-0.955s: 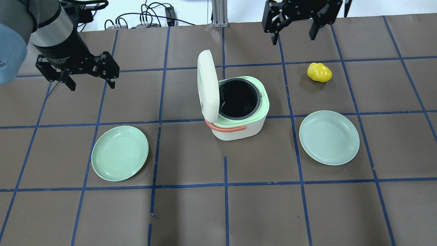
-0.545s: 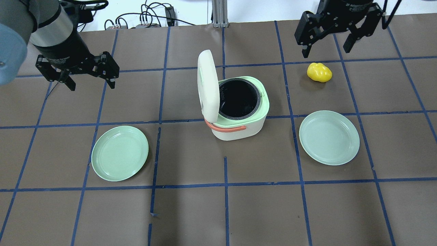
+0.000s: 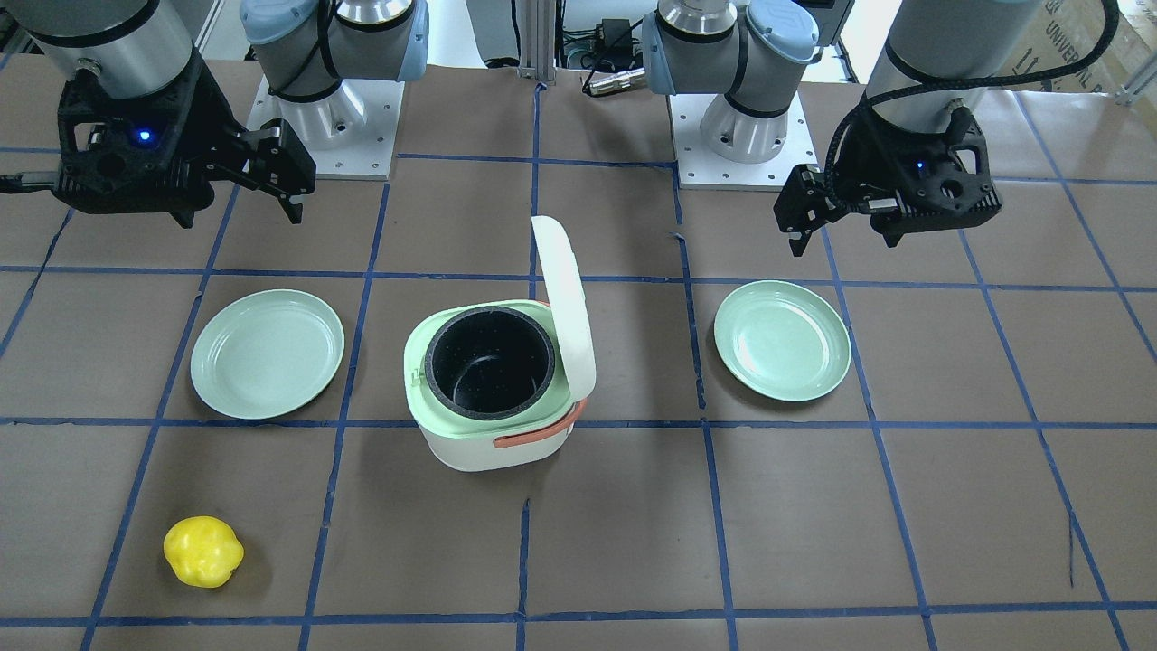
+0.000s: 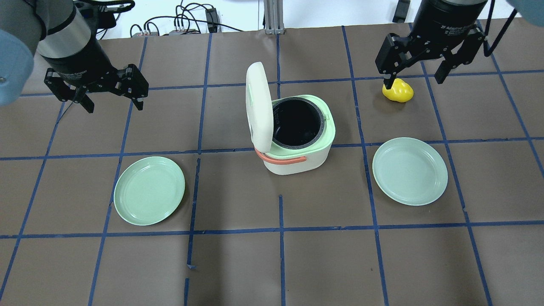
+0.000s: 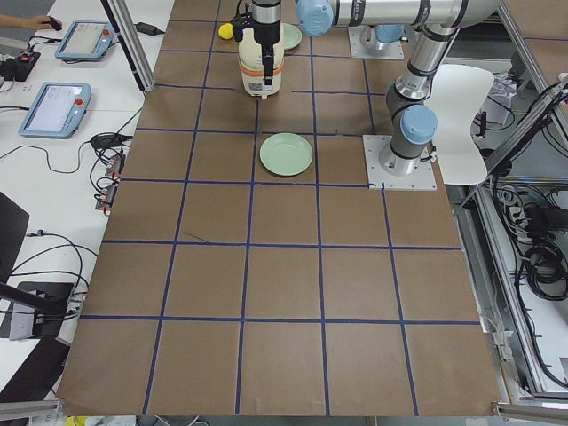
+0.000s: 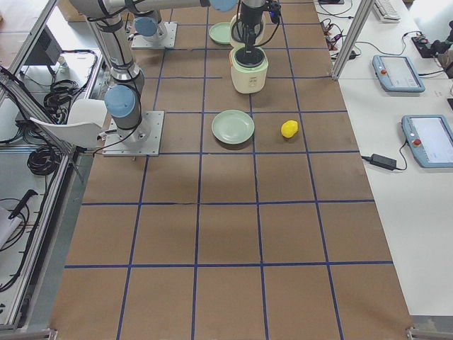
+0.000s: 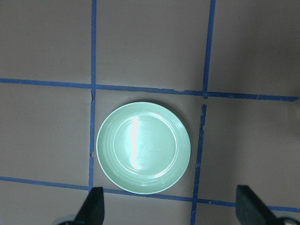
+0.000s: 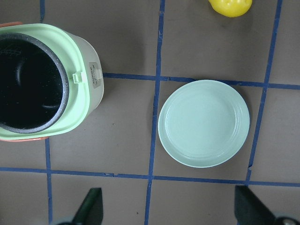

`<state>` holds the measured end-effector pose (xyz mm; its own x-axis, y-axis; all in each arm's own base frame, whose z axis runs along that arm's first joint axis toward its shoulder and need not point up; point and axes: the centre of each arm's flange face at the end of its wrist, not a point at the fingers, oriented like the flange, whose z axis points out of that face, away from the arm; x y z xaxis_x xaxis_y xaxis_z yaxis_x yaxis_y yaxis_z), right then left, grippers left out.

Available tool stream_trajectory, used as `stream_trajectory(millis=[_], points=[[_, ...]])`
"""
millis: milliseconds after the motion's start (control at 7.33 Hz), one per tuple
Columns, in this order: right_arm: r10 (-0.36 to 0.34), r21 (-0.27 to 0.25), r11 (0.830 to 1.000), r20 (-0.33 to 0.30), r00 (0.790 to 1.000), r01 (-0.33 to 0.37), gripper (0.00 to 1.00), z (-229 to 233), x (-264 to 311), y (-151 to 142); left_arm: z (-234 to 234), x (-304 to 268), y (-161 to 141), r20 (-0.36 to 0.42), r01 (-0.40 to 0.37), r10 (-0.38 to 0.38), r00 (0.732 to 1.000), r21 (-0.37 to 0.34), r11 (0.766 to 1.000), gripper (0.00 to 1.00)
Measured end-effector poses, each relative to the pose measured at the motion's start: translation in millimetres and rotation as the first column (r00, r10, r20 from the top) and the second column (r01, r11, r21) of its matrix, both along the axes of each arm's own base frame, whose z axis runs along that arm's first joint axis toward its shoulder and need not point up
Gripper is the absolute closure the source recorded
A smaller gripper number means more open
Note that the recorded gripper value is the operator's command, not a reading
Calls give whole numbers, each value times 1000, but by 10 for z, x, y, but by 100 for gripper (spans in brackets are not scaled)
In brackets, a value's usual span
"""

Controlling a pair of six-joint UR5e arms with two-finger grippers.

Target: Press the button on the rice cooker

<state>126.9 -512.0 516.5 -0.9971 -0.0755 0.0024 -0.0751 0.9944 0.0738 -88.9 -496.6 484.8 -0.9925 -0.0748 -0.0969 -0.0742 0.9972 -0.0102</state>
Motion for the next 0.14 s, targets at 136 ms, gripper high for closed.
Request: stream_trajectory(millis=[136], points=[[0,1,1000,1,1000,0,0,-6,1,1,0,0,0,0,0,0,1000,0,1000,0]])
